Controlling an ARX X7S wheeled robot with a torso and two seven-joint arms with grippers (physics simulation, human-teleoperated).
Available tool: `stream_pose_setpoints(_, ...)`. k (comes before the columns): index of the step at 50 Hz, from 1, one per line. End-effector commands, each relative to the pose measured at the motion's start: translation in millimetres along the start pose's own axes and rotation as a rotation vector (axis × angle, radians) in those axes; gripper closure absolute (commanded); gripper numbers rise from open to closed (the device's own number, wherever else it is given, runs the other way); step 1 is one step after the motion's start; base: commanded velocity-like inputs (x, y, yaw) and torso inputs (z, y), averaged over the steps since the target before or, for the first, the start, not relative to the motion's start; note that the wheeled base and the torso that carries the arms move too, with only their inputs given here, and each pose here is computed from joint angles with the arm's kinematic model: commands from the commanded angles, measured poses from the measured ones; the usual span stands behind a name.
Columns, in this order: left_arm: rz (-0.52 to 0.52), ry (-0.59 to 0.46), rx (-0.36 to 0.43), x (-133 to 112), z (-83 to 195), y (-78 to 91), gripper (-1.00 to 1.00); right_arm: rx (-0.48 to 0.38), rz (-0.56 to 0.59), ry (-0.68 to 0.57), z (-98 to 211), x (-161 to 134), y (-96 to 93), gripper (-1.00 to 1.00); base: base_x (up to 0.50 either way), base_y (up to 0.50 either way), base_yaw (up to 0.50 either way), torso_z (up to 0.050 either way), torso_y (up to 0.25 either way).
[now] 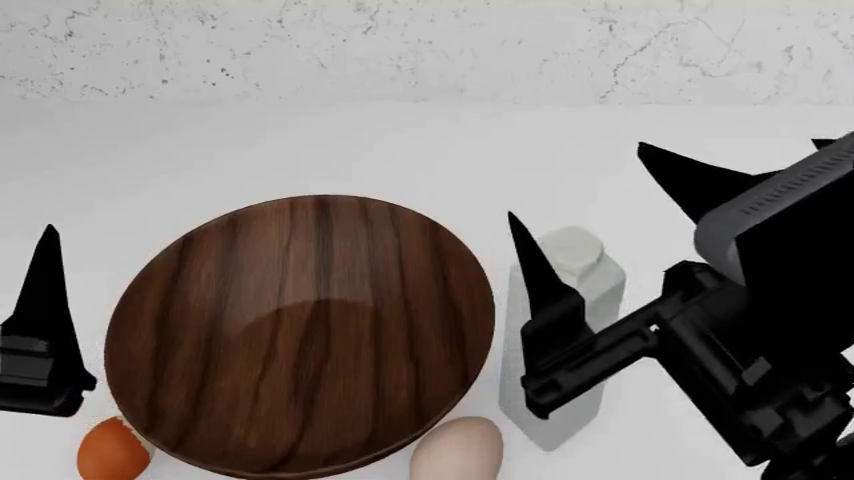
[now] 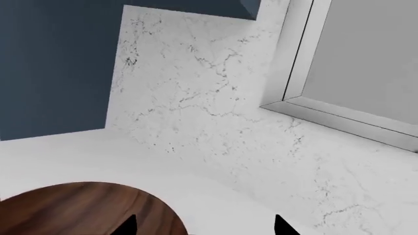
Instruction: Place the eggs and milk next to the bowl.
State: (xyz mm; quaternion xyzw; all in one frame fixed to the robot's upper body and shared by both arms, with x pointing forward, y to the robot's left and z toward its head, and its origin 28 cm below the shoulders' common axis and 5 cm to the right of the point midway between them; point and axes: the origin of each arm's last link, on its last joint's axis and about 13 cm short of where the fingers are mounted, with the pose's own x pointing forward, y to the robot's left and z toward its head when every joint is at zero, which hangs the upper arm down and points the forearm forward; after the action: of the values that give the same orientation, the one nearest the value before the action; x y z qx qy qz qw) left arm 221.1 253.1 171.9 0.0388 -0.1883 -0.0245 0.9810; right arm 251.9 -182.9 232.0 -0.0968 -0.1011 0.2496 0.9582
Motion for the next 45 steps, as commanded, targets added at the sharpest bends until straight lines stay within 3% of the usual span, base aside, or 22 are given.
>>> stream_pose_setpoints(1,0.046,-0.047,0.01,3,19,13.9,-1.0,-0.059,-0.063,-0.054,35,-31,11.7,-1.0,0.0,0.0,0.0,0.0,0.0)
stream_pose_setpoints(15,0.091,-0.068,0.058,-13,37,34.8,-1.0,-0.126,-0.259,-0.064,67,-88,35.5,-1.0,0.0,0.0,0.0,0.0,0.0)
stream_pose_setpoints(30,0.126,-0.082,0.102,-24,49,46.2,-1.0,-0.219,-0.598,-0.136,98,-144,39.4,-1.0,0.0,0.0,0.0,0.0,0.0)
stream_pose_setpoints(45,0.179,-0.113,0.148,-44,59,64.7,-1.0,-0.252,-0.782,-0.17,121,-185,39.6,-1.0,0.0,0.0,0.0,0.0,0.0)
